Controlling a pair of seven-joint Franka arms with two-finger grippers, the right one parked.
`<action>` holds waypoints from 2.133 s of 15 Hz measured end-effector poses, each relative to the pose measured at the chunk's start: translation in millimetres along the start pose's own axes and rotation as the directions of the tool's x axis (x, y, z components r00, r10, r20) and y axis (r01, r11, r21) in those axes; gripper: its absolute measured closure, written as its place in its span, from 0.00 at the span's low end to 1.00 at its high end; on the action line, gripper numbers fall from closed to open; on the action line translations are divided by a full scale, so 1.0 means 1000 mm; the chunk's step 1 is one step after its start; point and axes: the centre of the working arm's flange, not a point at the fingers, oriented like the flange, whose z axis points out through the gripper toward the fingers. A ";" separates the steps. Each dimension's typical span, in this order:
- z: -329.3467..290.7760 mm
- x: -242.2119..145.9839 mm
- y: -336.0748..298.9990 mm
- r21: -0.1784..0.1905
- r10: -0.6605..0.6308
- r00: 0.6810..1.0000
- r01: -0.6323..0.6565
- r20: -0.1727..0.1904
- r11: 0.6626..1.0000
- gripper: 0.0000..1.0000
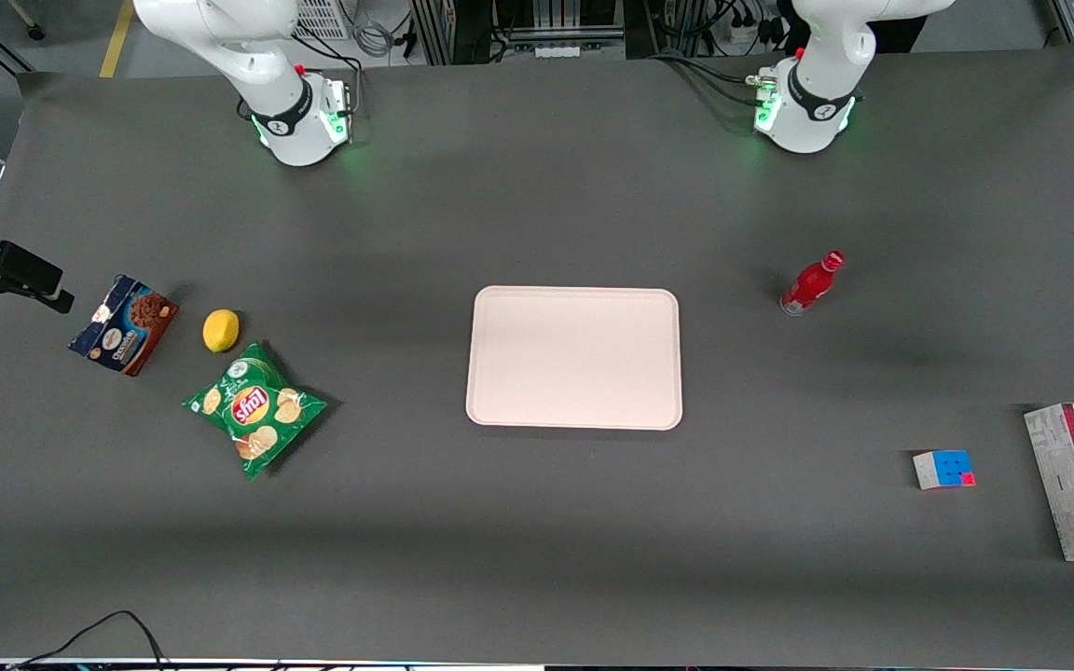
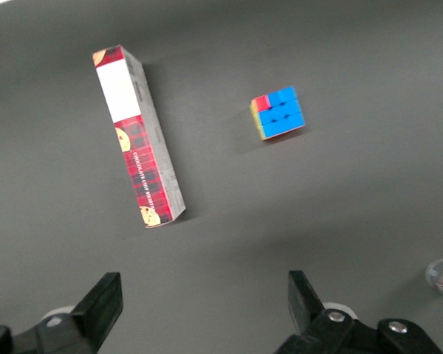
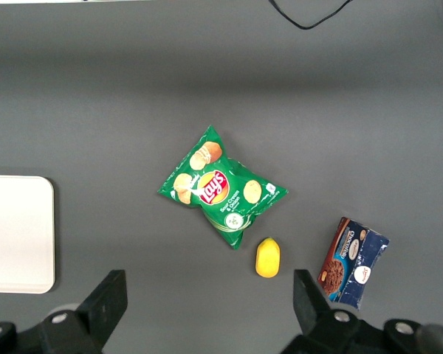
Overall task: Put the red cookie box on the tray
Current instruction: 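Move the left gripper over the red plaid shortbread box, then lower the open left gripper and close it around the box's end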
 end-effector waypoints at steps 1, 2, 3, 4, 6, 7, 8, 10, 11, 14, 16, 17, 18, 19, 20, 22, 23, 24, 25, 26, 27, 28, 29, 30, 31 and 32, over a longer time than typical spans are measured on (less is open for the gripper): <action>0.013 0.001 -0.007 0.003 -0.012 1.000 0.012 0.004 1.000 0.00; 0.028 0.003 -0.014 0.004 -0.026 1.000 0.026 0.007 1.000 0.00; 0.043 0.006 -0.022 0.007 -0.038 0.999 0.037 0.017 0.999 0.00; 0.055 0.009 -0.031 0.012 -0.047 0.999 0.047 0.027 0.999 0.00; 0.076 0.013 -0.044 0.017 -0.065 0.997 0.064 0.035 0.998 0.00; 0.086 0.015 -0.050 0.017 -0.078 0.997 0.077 0.021 0.997 0.00; 0.096 0.017 -0.055 0.019 -0.086 0.996 0.086 0.006 0.996 0.00; 0.116 0.015 -0.065 0.018 -0.097 0.995 0.097 -0.001 0.995 0.00; 0.125 0.012 -0.069 0.017 -0.093 0.996 0.093 0.002 0.996 0.00; 0.144 0.015 -0.077 0.001 -0.068 0.998 0.068 -0.001 0.998 0.00; 0.162 0.014 -0.079 -0.040 -0.073 0.997 0.073 -0.018 0.997 0.00; 0.172 0.013 -0.081 -0.058 -0.070 0.997 0.069 -0.023 0.996 0.00; 0.179 0.012 -0.083 -0.063 -0.067 0.997 0.066 -0.027 0.996 0.00; 0.186 0.011 -0.084 -0.063 -0.065 0.998 0.064 -0.025 0.996 0.00; 0.191 0.012 -0.086 -0.057 -0.063 0.998 0.061 -0.026 0.997 0.00; 0.199 0.012 -0.086 -0.050 -0.056 0.998 0.055 -0.024 0.997 0.00; 0.203 0.012 -0.086 -0.049 -0.054 0.998 0.053 -0.022 0.997 0.00; 0.206 0.012 -0.086 -0.049 -0.053 0.998 0.052 -0.019 0.997 0.00; 0.209 0.012 -0.087 -0.046 -0.052 0.998 0.051 -0.018 0.998 0.00; 0.212 0.012 -0.088 -0.035 -0.050 0.998 0.049 -0.024 0.998 0.00; 0.215 0.013 -0.089 -0.019 -0.047 0.998 0.047 -0.033 0.999 0.00; 0.218 0.014 -0.090 -0.005 -0.046 0.998 0.046 -0.041 0.999 0.00; 0.223 0.014 -0.090 0.002 -0.043 0.998 0.043 -0.043 0.999 0.00; 0.227 0.014 -0.090 0.003 -0.034 0.999 0.035 -0.040 0.999 0.00; 0.231 0.014 -0.089 0.003 -0.026 0.999 0.026 -0.037 1.000 0.00; 0.235 0.014 -0.088 0.000 -0.022 0.999 0.022 -0.033 1.000 0.00</action>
